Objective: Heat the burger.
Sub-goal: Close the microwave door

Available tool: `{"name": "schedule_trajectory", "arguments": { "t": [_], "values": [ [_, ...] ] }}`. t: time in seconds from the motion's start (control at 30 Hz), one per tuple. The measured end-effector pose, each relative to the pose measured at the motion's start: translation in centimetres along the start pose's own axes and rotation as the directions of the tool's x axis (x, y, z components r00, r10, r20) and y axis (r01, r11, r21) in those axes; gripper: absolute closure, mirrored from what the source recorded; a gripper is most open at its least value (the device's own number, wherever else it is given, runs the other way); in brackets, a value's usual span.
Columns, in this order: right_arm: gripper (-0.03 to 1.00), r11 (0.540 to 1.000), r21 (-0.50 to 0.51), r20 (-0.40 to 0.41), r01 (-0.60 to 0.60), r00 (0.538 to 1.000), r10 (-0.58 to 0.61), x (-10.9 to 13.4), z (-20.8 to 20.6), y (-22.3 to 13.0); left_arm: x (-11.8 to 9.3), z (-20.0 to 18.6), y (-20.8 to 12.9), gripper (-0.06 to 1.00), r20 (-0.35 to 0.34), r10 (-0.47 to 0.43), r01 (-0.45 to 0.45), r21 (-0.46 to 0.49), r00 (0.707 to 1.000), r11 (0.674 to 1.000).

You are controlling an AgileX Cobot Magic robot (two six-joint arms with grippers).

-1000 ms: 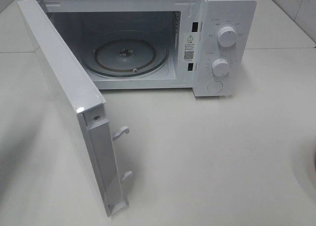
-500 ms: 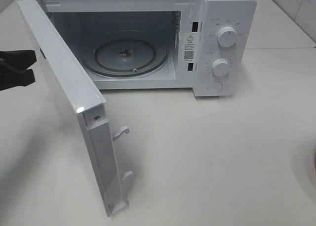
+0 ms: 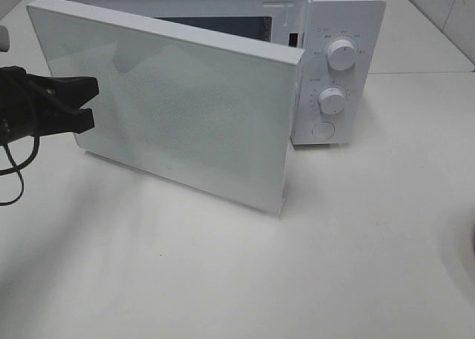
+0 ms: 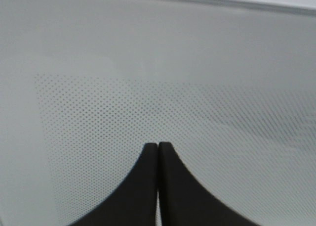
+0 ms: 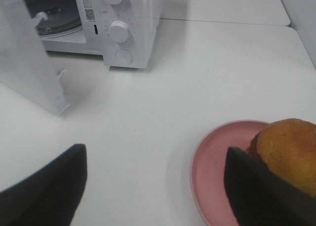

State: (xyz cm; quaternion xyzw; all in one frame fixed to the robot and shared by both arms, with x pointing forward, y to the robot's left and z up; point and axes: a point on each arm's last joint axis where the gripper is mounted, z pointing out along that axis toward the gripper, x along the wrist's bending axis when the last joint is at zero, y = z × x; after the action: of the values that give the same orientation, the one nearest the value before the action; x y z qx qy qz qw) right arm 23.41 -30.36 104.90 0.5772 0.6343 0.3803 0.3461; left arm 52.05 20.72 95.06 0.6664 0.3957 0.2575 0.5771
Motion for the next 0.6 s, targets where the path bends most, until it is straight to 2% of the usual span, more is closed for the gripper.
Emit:
{"name": "schedule_trajectory", "arguments": {
  "t": [0.4, 0.6],
  "values": [
    [0.21, 1.0, 0.0, 0.0, 0.0, 1.0, 0.0, 0.0, 0.0, 0.0, -1.8, 2.1, 0.6, 0.94, 0.059, 0.006, -0.005, -0.025, 0.998, 1.0],
    [0.21, 1.0, 0.0, 0.0, 0.0, 1.0, 0.0, 0.0, 0.0, 0.0, -2.4, 3.3, 1.0, 0.94, 0.06, -0.005, 0.007, -0.027, 0.998, 1.0]
  ]
}}
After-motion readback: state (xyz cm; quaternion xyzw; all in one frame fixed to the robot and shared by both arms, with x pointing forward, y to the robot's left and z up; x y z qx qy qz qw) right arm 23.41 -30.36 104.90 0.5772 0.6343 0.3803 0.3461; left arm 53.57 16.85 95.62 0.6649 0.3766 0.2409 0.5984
